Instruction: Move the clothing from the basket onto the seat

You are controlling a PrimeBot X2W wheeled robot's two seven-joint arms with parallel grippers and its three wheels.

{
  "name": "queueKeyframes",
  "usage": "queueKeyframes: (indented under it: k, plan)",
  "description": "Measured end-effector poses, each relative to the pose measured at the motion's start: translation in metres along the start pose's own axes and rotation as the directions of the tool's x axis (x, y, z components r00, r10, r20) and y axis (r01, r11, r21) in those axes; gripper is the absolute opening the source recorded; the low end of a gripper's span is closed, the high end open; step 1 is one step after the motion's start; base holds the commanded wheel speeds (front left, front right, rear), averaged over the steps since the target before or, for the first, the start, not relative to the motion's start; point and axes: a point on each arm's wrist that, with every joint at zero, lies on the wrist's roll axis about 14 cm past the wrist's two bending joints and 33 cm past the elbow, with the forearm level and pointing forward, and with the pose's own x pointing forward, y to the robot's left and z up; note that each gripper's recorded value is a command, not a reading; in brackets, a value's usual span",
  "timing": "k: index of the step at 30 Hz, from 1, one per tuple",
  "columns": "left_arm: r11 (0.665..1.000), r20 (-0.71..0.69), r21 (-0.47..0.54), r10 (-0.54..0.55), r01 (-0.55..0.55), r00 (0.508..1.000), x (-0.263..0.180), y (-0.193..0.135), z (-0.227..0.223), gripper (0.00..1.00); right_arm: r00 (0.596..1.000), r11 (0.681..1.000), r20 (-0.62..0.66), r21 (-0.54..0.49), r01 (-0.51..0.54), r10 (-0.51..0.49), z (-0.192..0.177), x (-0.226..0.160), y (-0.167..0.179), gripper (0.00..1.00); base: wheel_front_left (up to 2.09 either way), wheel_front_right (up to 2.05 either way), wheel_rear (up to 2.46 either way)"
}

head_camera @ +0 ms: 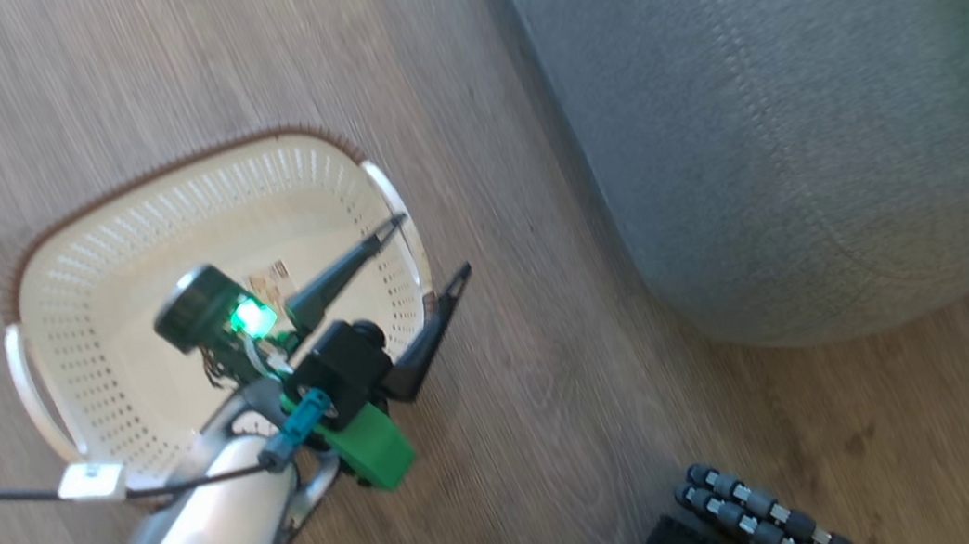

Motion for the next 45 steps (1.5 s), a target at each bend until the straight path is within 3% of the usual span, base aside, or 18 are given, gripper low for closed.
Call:
queueKeyframes:
  k: [12,20,25,34,42,43,45]
  plan:
    - [1.0,0.06,0.024,0.004,-0.006,0.998,-0.007,-0.034,0.052,1.0,0.998,1.0,0.055,-0.018,-0.023,0.024,0.027,-0.042,-0.018,1.0,0.0,0.0,0.0]
    - [0.995,0.075,0.021,0.092,-0.094,0.993,-0.024,-0.032,0.073,1.0,0.968,0.996,0.236,0.027,-0.091,0.082,0.087,-0.066,0.002,1.0,0.0,0.0,0.0]
    - [0.978,0.118,0.026,0.202,-0.206,0.972,-0.041,-0.019,0.097,1.0,0.885,0.986,0.457,0.086,-0.141,0.087,0.145,-0.096,0.003,1.0,0.0,0.0,0.0]
    - [0.924,0.154,0.019,0.374,-0.381,0.915,-0.085,0.007,0.117,1.0,0.745,0.95,0.649,0.108,-0.294,0.156,0.186,-0.144,0.034,1.0,0.0,0.0,0.0]
    - [0.831,0.207,-0.027,0.549,-0.556,0.81,-0.135,0.033,0.137,1.0,0.633,0.902,0.74,0.085,-0.424,0.228,0.201,-0.184,0.072,1.0,0.0,0.0,0.0]
    - [0.831,0.207,-0.027,0.549,-0.556,0.81,-0.135,0.033,0.137,1.0,0.633,0.902,0.74,0.085,-0.424,0.228,0.201,-0.184,0.072,1.0,0.0,0.0,0.0]
    - [0.792,0.213,-0.048,0.603,-0.608,0.769,-0.153,0.042,0.139,1.0,0.6,0.888,0.754,0.05,-0.457,0.266,0.203,-0.195,0.088,1.0,0.0,0.0,0.0]
